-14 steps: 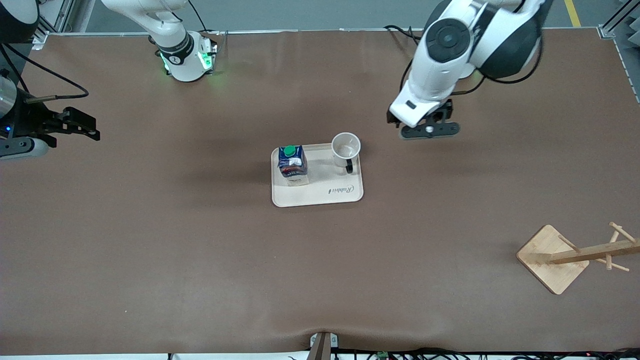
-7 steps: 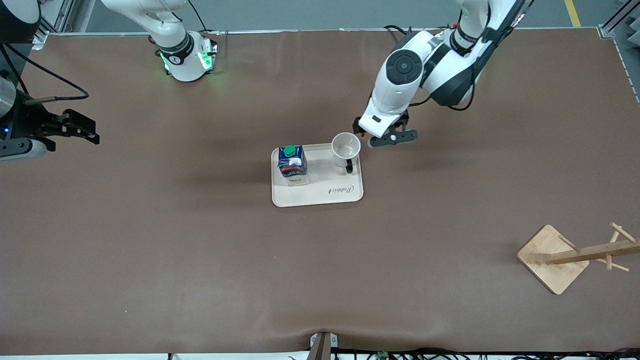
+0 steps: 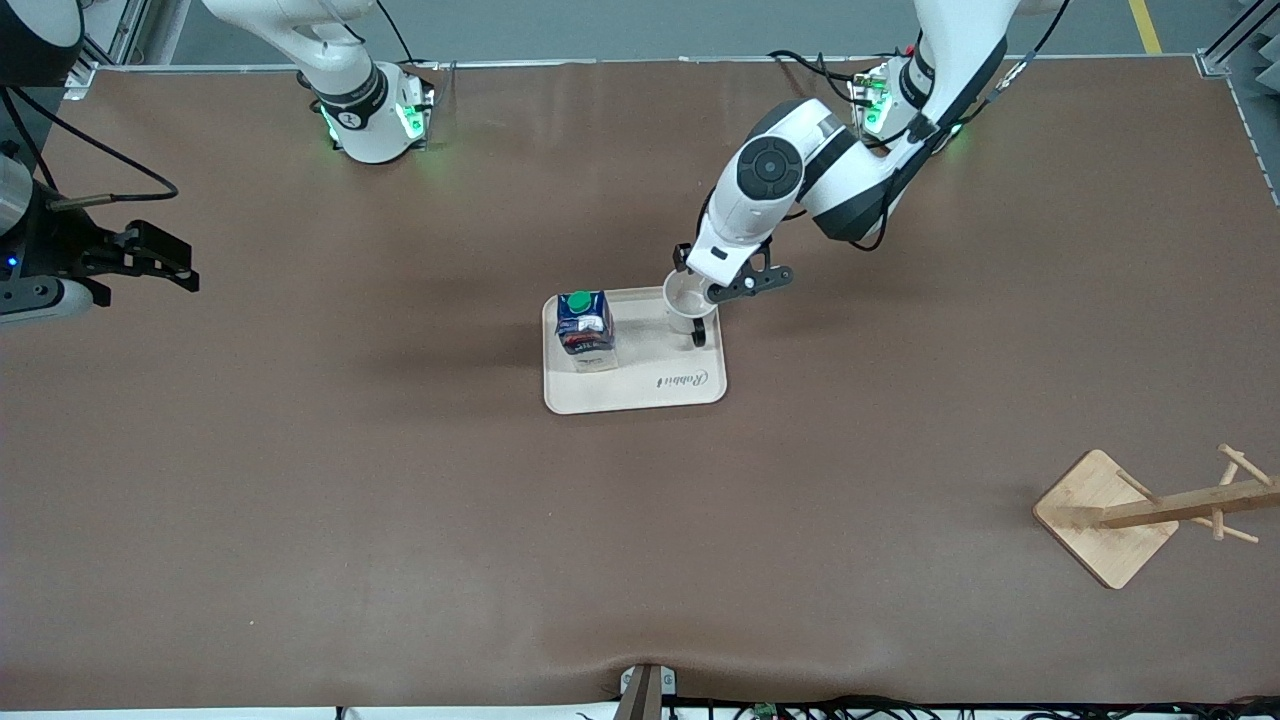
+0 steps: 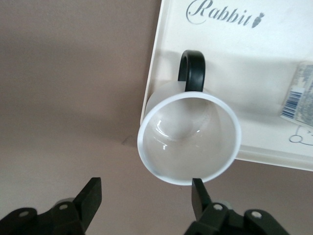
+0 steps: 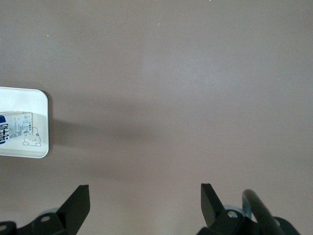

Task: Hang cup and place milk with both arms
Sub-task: 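Reach the left gripper to the white mug on the tray, then grasp the mug rim with the left gripper while the right gripper reaches the milk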

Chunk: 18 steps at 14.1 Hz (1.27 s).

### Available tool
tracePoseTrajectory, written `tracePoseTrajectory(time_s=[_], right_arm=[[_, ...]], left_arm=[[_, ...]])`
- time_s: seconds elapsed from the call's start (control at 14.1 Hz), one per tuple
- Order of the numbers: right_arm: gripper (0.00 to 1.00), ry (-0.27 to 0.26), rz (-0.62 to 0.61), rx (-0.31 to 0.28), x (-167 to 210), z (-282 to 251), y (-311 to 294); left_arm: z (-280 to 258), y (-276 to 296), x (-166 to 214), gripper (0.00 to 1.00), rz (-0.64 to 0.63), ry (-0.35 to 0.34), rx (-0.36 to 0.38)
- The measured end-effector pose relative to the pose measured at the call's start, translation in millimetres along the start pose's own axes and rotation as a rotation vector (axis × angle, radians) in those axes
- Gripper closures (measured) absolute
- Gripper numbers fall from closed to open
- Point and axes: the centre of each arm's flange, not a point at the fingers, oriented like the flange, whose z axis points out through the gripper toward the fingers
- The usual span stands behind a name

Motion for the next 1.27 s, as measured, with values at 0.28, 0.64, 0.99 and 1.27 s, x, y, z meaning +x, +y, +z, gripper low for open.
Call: tracePoseTrajectory(time_s=[0.28, 0.64, 0.99, 1.27], right_arm=[[0.00, -0.002, -0.005, 0.000, 5.8, 7.2, -2.0], [0.00, 0.003, -0.021, -0.001, 15.9, 17.1, -10.7], [0.00, -0.010, -0.027, 0.007, 18.1, 24.5, -14.6], [0.00, 0.005, -0.044, 0.123, 39.0, 79.3, -45.7]], left_arm=[[32.0, 1.1, 6.0, 0.28, -0.041, 0.044, 0.028], [51.9, 5.5, 9.2, 0.66, -0.053, 0.054, 0.031], [21.9, 16.0, 27.8, 0.94, -0.068, 0.089, 0.027], [-57.5, 16.9, 51.5, 0.94, -0.101, 0.168, 0.097]])
